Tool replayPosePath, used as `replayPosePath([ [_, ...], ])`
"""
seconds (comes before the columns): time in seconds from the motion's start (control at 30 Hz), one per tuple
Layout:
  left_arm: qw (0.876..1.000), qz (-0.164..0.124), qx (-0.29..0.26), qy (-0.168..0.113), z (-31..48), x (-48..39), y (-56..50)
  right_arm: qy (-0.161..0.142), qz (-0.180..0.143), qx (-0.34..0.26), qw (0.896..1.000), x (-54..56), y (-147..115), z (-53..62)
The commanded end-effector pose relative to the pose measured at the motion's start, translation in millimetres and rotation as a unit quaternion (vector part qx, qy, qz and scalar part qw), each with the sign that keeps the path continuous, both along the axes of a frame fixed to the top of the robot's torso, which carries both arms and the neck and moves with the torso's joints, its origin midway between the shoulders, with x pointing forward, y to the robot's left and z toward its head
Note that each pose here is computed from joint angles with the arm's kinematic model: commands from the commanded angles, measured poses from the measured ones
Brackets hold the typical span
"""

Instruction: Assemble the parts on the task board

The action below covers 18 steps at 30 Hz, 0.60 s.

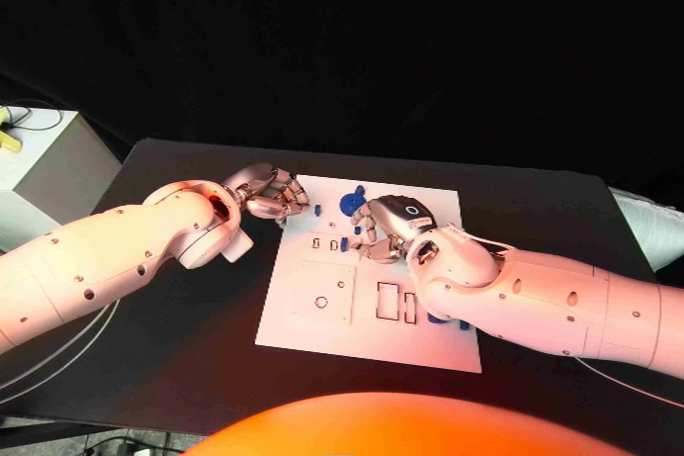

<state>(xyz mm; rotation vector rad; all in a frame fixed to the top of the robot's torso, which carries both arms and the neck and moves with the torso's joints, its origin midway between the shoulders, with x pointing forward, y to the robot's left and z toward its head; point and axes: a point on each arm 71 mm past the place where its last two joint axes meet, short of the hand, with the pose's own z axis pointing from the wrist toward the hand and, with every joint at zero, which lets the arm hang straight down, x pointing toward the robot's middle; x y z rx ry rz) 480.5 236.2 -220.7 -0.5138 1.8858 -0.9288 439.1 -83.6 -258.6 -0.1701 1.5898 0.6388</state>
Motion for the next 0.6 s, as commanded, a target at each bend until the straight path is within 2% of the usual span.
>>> replayPosePath([
  [0.03, 1.0, -0.002, -0.001, 0.002, 0.7, -0.7, -3.2, -0.034, 0.003, 0.081, 0.996, -3.6, -5.6, 12.6],
  [0.13, 1.0, -0.004, 0.005, 0.012, 0.2, -1.5, -4.4, -0.036, 0.001, 0.132, 0.991, -4.8, -13.2, 20.8],
  [0.23, 1.0, -0.006, 0.011, 0.024, 1.0, -1.3, -6.0, -0.03, 0.004, 0.17, 0.985, -0.7, -19.4, 29.0],
  [0.4, 0.997, -0.023, 0.037, 0.067, 2.5, -1.6, -13.1, -0.022, 0.034, 0.213, 0.976, 12.7, -32.3, 51.4],
  [0.6, 0.991, -0.056, 0.065, 0.106, 7.8, 2.9, -29.0, 0.025, 0.007, 0.265, 0.964, 34.0, -60.9, 69.4],
])
